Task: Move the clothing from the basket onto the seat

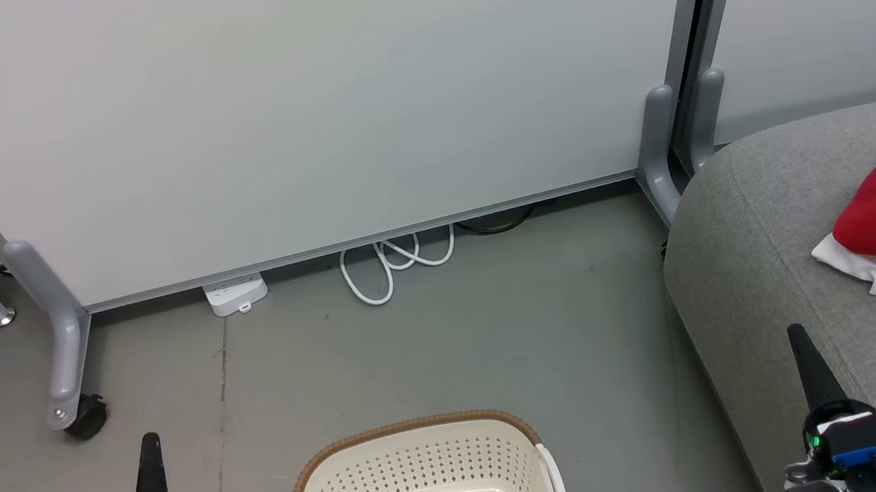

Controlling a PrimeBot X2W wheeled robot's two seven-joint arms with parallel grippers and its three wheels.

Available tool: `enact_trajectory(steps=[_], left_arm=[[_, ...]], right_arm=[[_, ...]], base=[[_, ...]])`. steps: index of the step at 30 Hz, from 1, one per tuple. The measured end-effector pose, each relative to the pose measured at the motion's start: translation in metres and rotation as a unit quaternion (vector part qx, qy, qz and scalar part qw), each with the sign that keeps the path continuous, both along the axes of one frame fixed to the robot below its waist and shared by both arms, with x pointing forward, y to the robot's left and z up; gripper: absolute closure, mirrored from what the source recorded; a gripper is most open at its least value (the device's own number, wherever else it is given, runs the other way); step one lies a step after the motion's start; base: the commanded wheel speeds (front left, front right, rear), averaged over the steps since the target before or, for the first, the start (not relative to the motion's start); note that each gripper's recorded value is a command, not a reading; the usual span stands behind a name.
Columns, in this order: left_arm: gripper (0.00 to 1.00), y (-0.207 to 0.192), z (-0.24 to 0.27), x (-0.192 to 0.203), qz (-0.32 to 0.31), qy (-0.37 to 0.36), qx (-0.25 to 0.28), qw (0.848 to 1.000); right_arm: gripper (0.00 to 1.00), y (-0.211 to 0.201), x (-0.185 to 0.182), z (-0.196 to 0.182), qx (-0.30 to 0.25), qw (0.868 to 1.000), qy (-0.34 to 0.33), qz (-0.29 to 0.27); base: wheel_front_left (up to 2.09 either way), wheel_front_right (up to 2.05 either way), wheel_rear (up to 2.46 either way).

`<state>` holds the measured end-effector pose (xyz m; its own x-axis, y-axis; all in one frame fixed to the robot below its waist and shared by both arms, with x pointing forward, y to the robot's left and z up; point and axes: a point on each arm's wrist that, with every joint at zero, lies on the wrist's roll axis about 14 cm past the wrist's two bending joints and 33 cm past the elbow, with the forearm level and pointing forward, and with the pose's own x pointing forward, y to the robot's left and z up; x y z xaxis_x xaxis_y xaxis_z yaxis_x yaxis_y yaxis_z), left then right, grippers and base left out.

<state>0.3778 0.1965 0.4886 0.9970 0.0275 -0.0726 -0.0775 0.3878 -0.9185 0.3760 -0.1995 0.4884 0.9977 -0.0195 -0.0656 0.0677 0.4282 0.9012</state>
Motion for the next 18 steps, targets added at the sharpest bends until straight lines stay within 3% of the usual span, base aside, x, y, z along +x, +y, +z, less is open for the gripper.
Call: enact_trajectory(steps=[18], left_arm=[[1.0,0.0008,0.0054,0.0044,-0.001,-0.01,-0.08,0.997]], right_arm=[[1.0,-0.0006,0.0047,0.0054,0.086,0.996,-0.009,-0.002]], base=[[0.0,0.0,0.0]])
